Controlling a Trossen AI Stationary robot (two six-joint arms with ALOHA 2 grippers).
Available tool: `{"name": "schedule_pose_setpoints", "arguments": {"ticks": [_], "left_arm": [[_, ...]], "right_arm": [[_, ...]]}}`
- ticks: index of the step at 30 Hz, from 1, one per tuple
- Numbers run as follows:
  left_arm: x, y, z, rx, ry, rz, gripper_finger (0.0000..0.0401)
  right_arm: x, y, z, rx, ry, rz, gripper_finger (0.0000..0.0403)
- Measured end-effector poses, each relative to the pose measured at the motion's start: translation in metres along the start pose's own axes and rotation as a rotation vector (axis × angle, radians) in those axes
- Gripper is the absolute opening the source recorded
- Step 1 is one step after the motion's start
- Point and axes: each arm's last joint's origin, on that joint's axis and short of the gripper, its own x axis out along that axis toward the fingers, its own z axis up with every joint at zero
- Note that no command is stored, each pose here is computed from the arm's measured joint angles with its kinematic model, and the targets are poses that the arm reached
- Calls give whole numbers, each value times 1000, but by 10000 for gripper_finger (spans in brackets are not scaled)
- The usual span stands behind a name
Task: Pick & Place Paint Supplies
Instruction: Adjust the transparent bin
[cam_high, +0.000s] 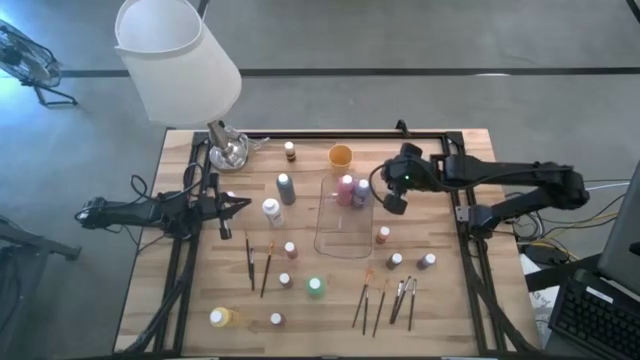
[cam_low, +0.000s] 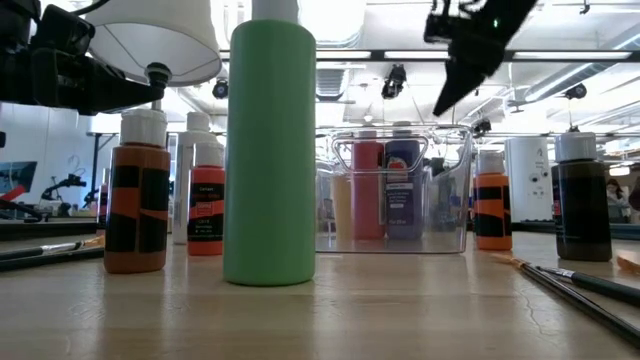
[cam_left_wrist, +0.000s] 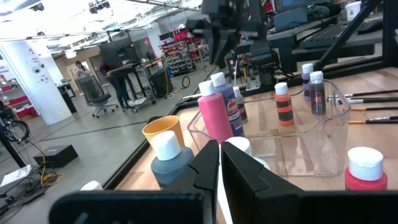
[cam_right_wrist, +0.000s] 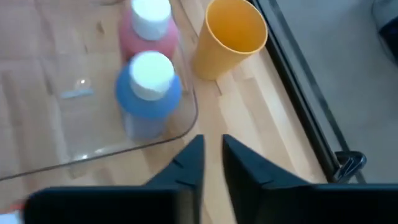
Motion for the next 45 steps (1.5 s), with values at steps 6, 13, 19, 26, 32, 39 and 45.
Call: {"name": "schedule_pose_setpoints", "arguments": {"ticks": [6, 13, 19, 26, 32, 39, 45], "left_arm": [[0, 0, 0, 0, 0, 0, 23], [0, 0, 0, 0, 0, 0, 23], [0, 0, 0, 0, 0, 0, 23], [0, 0, 0, 0, 0, 0, 23], [0, 0, 0, 0, 0, 0, 23], [0, 0, 0, 0, 1, 0, 23], [0, 0, 0, 0, 0, 0, 23]], "right_arm": [[26, -5, -18, 1, 20, -23, 9], [49, -1, -32, 16, 23, 36, 8], [67, 5, -37, 21, 74, 45, 8], [88, 12, -39, 17, 125, 72, 8], [95, 17, -38, 44, 122, 139, 8], [92, 23, -34, 39, 89, 165, 8], [91, 27, -32, 39, 62, 211, 8]]}}
